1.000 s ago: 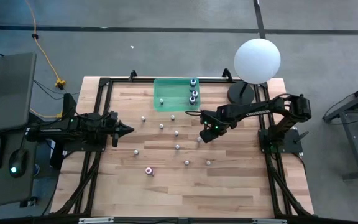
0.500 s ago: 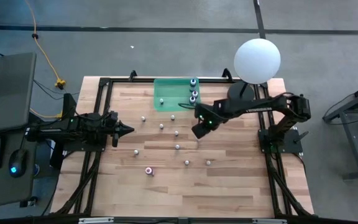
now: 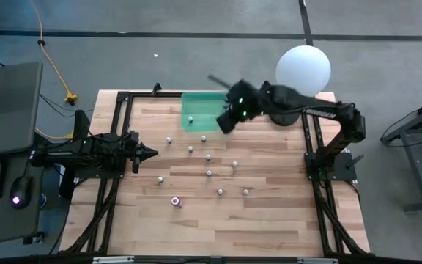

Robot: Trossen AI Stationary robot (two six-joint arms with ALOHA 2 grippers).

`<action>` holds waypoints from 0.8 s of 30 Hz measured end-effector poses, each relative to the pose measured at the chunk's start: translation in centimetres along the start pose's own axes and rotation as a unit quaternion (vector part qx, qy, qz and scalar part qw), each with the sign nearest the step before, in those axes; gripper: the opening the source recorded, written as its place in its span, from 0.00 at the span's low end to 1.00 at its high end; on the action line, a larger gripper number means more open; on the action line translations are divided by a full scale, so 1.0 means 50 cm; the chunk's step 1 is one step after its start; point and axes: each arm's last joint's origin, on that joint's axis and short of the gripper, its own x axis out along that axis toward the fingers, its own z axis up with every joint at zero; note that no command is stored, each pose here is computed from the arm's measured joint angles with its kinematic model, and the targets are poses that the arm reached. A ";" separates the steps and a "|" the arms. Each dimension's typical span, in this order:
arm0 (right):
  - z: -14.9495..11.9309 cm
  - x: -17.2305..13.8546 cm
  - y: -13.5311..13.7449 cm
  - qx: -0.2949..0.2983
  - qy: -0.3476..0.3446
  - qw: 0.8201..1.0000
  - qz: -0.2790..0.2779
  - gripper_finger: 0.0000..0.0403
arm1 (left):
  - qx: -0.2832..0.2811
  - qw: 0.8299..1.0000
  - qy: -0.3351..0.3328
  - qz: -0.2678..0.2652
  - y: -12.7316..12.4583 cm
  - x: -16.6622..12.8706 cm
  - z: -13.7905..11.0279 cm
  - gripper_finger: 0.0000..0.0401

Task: Pick & Place food coloring
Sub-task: Put the small orange food coloring into the bin

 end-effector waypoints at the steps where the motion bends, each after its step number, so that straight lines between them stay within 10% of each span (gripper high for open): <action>1: 0.017 -0.016 0.001 -0.005 -0.021 1.000 0.003 0.10 | 0.000 1.000 0.000 0.000 0.000 0.000 0.000 0.00; 11: 0.166 -0.097 -0.023 -0.049 -0.154 0.987 0.024 0.10 | 0.000 1.000 0.000 0.000 0.000 0.000 0.000 0.00; 24: 0.230 0.117 -0.083 -0.078 -0.063 0.994 0.037 0.10 | 0.000 1.000 0.000 0.000 0.000 0.000 0.000 0.00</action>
